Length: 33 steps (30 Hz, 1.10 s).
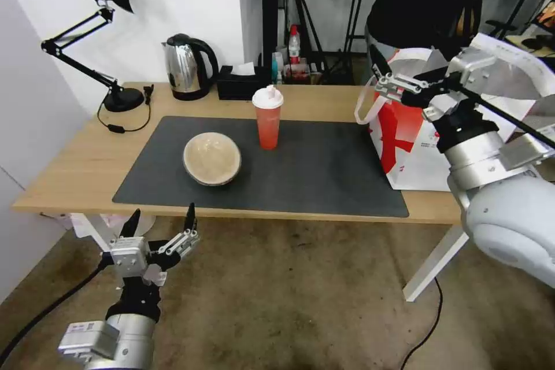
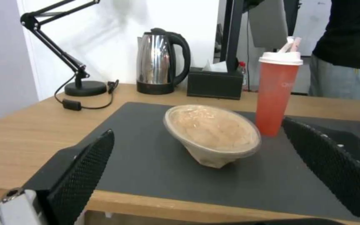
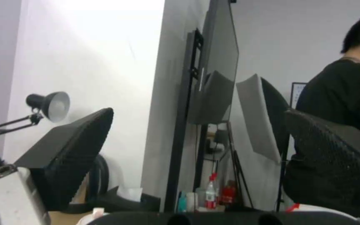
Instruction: Pick up the trash from the table and place it into the takeout bag.
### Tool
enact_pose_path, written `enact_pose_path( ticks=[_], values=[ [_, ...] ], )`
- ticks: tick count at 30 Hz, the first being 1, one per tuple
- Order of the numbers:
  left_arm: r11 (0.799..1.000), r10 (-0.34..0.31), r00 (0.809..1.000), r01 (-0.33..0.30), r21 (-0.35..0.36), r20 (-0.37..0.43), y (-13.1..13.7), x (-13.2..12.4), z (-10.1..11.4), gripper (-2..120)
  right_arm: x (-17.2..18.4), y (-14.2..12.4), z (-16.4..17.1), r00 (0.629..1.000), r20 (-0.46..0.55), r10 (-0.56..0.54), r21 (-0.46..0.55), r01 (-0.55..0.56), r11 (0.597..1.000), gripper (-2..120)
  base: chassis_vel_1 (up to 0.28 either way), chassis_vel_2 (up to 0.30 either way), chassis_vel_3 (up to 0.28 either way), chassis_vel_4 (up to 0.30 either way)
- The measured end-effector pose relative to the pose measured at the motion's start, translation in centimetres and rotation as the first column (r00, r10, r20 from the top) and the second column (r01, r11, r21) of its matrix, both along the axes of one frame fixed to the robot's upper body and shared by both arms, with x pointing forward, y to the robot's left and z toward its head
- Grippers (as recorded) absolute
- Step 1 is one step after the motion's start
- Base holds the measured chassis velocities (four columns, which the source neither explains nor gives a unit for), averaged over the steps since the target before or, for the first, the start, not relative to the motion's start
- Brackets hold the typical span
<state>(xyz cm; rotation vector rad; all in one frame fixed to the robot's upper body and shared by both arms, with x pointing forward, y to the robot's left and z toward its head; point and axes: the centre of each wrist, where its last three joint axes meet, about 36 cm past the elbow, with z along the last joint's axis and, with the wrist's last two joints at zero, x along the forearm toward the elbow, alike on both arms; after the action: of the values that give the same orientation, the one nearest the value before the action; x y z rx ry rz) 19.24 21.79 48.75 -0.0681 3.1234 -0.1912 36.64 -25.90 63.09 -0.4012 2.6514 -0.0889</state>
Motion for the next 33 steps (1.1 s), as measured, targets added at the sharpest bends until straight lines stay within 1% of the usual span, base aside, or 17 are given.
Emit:
enact_pose_path(
  ticks=[3,9,12,13,17,24,27,33],
  values=[
    [1.0,0.001,1.0,-0.001,0.001,-0.001,0.0,0.0,0.0,100,-0.1,0.0,-0.4,1.0,0.017,-0.013,0.009,0.013,1.0,100,0.0,0.0,0.0,0.0],
    [1.0,0.004,1.0,-0.004,0.005,-0.001,0.1,0.0,-0.1,100,-1.3,0.2,-2.5,0.998,0.039,-0.04,0.026,0.039,0.999,100,0.0,0.0,0.0,0.0],
    [1.0,0.004,1.0,-0.004,0.006,-0.001,0.1,0.0,-0.1,100,-2.5,0.2,-4.2,0.999,0.022,-0.047,0.041,0.046,0.998,100,0.0,0.0,0.0,0.0],
    [1.0,0.004,1.0,-0.004,0.006,-0.001,0.1,0.0,-0.1,100,-2.5,0.2,-4.2,0.999,0.022,-0.047,0.041,0.046,0.998,100,0.0,0.0,0.0,0.0],
    [1.0,0.006,1.0,-0.006,0.008,-0.002,0.2,0.0,-0.1,100,-3.9,0.3,-5.9,0.998,-0.008,-0.057,0.067,0.057,0.996,100,0.0,0.0,0.0,0.0],
    [1.0,0.007,1.0,-0.007,0.009,-0.002,0.2,0.0,0.0,100,-5.2,0.5,-6.4,0.998,-0.002,-0.057,0.074,0.057,0.996,100,0.0,0.0,0.0,0.0],
    [1.0,0.008,1.0,-0.008,0.009,-0.001,0.2,0.0,0.0,100,-6.3,0.7,-6.9,0.998,-0.006,-0.065,0.081,0.065,0.995,100,0.0,0.0,0.0,0.0],
    [1.0,0.008,1.0,-0.008,0.008,0.0,0.2,0.0,0.0,100,-8.9,1.2,-9.0,0.994,-0.059,-0.091,0.094,0.097,0.991,100,0.0,0.0,0.0,0.0]
  ],
)
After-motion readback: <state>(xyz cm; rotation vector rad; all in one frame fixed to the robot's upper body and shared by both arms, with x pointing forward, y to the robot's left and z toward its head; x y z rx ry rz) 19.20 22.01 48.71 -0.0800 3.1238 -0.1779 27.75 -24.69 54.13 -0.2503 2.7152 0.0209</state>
